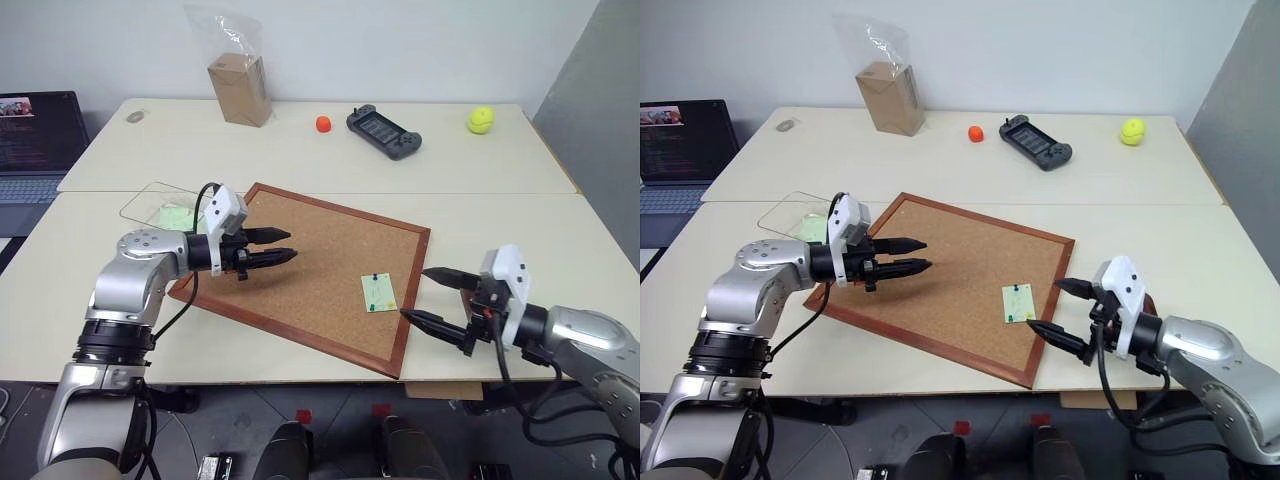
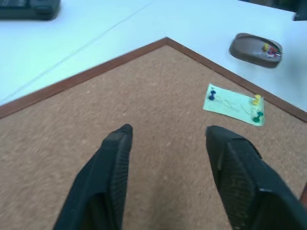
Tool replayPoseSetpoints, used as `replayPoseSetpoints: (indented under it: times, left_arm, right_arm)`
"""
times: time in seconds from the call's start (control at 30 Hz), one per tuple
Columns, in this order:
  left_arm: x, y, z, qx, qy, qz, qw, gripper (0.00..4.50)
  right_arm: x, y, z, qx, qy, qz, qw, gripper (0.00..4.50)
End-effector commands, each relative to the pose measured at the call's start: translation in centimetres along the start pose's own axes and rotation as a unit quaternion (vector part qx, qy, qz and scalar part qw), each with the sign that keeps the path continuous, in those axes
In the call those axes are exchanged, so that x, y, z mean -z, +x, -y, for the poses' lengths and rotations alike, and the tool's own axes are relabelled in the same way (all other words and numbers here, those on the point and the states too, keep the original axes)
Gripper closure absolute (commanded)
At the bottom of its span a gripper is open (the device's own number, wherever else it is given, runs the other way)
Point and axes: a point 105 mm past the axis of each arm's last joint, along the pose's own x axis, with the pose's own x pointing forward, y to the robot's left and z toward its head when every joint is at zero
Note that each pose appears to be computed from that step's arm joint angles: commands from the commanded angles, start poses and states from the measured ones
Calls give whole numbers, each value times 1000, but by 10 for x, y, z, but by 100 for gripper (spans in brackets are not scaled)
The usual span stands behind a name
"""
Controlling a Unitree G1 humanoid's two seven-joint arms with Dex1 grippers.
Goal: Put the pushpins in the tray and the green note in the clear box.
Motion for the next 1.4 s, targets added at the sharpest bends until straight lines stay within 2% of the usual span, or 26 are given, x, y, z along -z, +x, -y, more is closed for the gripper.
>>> replayPoseSetpoints:
  times: [0.03, 0.3, 0.5, 0.63, 0.8, 1.23, 1.33, 1.4]
  left_arm:
    - [-6, 8, 2, 17, 25, 4, 1000, 308]
    - [-6, 22, 9, 33, 23, 19, 999, 443]
    - [6, 37, 20, 42, 14, 21, 999, 443]
    - [31, 45, 28, 49, 18, -23, 998, 443]
    - [52, 49, 36, 62, 24, -50, 997, 443]
    - [56, 48, 36, 73, 23, -57, 995, 443]
    - [56, 48, 36, 72, 25, -57, 995, 450]
    - [57, 47, 35, 71, 26, -57, 995, 450]
  right_arm:
    - [-9, 12, 1, -5, -25, 24, 999, 0]
    - [-10, 32, 7, 0, -29, 41, 999, 0]
    - [-8, 46, 9, -4, -33, 46, 998, 0]
    - [-8, 55, 9, -11, -33, 50, 998, 0]
    - [-6, 68, 9, -23, -36, 47, 998, 0]
    - [17, 94, 27, -20, -26, 19, 999, 0]
    - [21, 96, 33, -15, -24, 15, 999, 41]
    - [23, 98, 35, -14, -28, 11, 999, 87]
